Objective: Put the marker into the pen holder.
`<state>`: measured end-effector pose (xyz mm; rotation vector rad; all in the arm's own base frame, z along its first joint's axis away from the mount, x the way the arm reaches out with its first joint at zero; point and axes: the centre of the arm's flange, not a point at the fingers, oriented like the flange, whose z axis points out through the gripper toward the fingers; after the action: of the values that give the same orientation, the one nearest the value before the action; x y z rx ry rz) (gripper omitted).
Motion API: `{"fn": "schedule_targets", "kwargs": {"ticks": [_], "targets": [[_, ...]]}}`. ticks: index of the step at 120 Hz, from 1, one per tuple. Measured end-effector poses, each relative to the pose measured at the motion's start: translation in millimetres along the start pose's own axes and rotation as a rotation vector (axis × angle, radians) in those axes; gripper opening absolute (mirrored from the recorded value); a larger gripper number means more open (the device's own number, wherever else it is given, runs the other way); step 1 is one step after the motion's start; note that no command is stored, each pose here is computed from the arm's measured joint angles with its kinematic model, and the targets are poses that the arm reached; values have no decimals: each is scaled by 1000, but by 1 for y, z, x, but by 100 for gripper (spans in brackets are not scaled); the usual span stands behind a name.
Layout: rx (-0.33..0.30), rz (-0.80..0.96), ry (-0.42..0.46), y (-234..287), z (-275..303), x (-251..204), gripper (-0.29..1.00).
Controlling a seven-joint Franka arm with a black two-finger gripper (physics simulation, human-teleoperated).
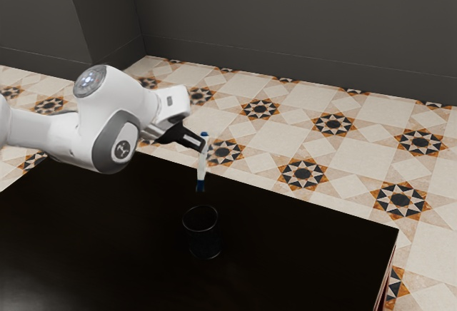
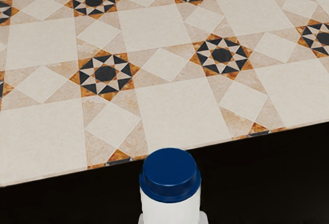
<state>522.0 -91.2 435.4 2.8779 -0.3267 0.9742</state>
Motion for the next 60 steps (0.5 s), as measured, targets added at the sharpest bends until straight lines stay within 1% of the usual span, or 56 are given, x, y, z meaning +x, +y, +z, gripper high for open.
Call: {"fn": "schedule_targets", "kwargs": {"ticks": [8,23,36,60], "targets": [[9,-11,0,-4,-3,-12,-7],[-14,10,-1,19,-4,-28,-7],[-16,10,7,23,-7,-34,-7],[-31,25,-4,38,-5,-43,-7]]}}
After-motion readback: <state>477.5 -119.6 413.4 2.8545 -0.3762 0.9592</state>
